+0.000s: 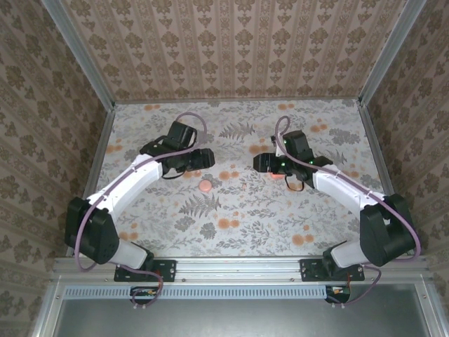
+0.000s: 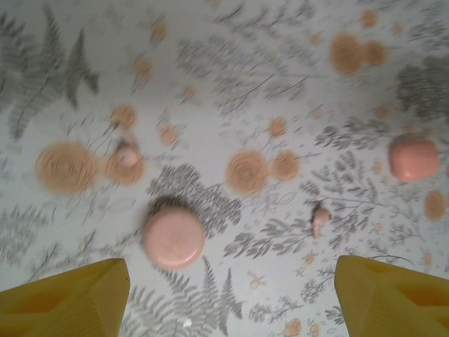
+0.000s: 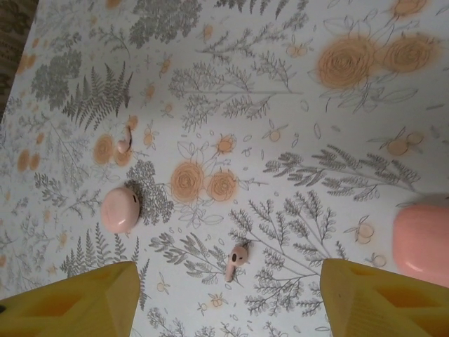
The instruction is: Insert the wireless bluetooth earbuds into the charging case
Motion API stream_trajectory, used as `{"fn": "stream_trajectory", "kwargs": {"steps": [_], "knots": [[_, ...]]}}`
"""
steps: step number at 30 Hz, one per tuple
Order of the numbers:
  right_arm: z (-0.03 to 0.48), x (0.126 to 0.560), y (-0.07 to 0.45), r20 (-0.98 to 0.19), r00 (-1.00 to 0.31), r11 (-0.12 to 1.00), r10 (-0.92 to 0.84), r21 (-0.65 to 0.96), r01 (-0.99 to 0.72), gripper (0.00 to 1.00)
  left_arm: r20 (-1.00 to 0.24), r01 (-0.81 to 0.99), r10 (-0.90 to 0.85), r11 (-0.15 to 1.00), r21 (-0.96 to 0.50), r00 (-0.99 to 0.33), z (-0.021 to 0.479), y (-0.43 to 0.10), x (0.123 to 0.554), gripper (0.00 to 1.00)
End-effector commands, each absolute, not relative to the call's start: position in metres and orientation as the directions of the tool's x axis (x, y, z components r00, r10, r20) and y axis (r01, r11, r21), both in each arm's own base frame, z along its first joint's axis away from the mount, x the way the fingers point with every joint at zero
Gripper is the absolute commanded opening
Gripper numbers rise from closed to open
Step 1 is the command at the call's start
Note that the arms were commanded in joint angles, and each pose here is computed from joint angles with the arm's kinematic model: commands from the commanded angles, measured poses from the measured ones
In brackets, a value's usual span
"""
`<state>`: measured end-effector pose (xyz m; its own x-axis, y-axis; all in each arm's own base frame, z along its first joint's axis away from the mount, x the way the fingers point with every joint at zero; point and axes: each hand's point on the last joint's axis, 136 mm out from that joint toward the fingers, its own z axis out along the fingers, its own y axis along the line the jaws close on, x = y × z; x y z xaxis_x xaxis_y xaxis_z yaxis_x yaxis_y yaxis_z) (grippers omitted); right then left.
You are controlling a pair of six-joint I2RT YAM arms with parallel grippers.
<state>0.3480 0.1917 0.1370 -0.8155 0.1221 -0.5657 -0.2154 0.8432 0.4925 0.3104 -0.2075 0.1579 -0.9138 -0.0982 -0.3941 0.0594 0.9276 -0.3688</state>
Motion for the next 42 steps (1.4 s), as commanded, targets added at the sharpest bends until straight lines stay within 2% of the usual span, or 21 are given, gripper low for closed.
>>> {"fn": "stream_trajectory", "kwargs": {"steps": [1, 8, 13, 17, 36, 42], "knots": [[0.132, 0.345, 0.192, -0.55, -0.808, 0.837, 0.21, 0.528, -0.142, 0.7, -0.243, -0.151, -0.222, 0.948, -0.281, -0.944, 0.139, -0.188, 0.293, 0.78], [0.137, 0.332, 0.197, -0.557, -0.797, 0.813, 0.233, 0.561, -0.154, 0.7, -0.095, -0.196, -0.216, 0.963, -0.182, -0.972, 0.127, -0.197, 0.29, 0.78], [0.143, 0.325, 0.194, -0.577, -0.784, 0.814, 0.23, 0.555, -0.17, 0.7, -0.032, -0.006, -0.008, 0.996, -0.085, -0.999, 0.119, -0.212, 0.286, 0.77], [0.145, 0.319, 0.19, -0.587, -0.776, 0.816, 0.232, 0.552, -0.173, 0.7, 0.03, -0.063, -0.061, 0.996, -0.067, -0.998, 0.102, -0.208, 0.281, 0.77], [0.141, 0.306, 0.186, -0.583, -0.787, 0.821, 0.204, 0.539, -0.187, 0.7, 0.187, -0.109, -0.121, 0.991, 0.075, -0.975, 0.043, -0.209, 0.285, 0.75], [0.141, 0.303, 0.184, -0.581, -0.789, 0.825, 0.201, 0.535, -0.184, 0.7, 0.22, -0.128, -0.147, 0.987, 0.098, -0.964, 0.027, -0.207, 0.283, 0.72]]}}
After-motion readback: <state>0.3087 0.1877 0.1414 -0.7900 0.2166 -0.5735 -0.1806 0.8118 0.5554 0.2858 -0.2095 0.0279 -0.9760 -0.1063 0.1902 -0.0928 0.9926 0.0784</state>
